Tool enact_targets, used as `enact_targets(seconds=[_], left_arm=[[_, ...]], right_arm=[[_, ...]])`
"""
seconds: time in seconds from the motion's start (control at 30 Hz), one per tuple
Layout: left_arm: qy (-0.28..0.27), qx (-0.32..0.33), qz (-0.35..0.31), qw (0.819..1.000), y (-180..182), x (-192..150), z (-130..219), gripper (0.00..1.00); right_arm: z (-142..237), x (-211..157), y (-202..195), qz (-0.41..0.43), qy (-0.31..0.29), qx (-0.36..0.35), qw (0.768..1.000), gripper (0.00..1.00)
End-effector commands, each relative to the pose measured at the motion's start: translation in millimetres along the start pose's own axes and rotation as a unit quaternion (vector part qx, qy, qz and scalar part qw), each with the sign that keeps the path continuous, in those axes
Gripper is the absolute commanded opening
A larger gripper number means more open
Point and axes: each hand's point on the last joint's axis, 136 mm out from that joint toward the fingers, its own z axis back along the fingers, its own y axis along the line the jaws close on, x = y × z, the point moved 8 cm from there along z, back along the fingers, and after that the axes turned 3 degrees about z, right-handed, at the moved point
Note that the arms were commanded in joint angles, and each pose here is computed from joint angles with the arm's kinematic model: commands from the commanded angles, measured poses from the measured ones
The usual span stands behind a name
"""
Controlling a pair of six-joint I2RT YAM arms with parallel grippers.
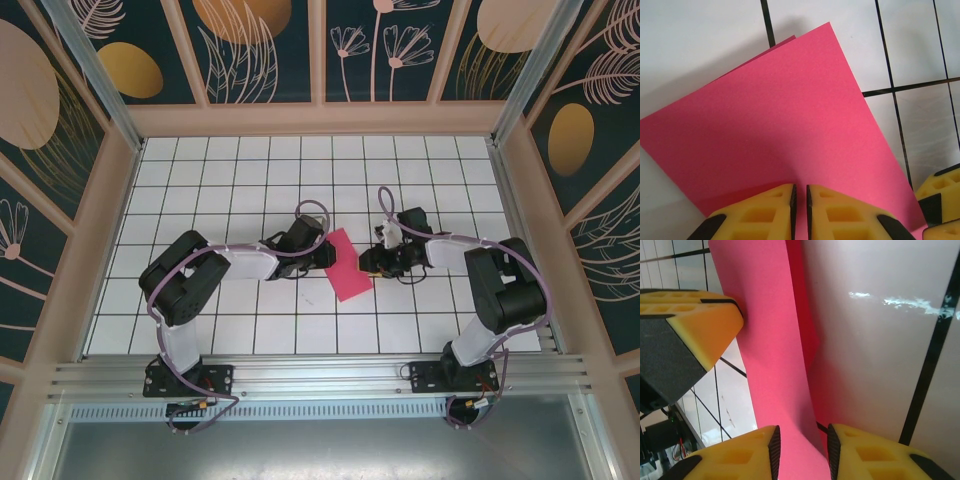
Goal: Fold a paper plane with a square sheet of paper (pick it up from the middle)
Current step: Third fold the triangle at the center of the table.
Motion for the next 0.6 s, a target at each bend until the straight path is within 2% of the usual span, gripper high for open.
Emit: enact_targets(seconds=[0.0, 0.13, 0.4, 0.57], left_arm=[[0.001, -0.004, -0.016, 1.000, -4.5, 5.3, 0.5, 0.18], [-0.012, -0.012, -0.020, 1.000, -10.6, 10.1, 11.2, 0.23], [-0.025, -0.032, -0.028, 0.999, -12.2, 1.0, 37.8, 0.32], [-0.035, -0.021, -0.089, 0.995, -29.5, -20.9, 52.2, 0.40]], right_arm=[[4.5, -3.4, 6.5, 0.004, -0.008, 0.016, 1.000, 0.24], [5.4, -5.9, 7.4, -0.012, -0.015, 0.020, 1.000, 0.13], [2.5, -10.2, 16.3, -0.051, -0.042, 0.016, 0.998, 0.05], [-2.4, -11.3, 26.1, -0.087, -0.064, 0.006, 0.994, 0.03]])
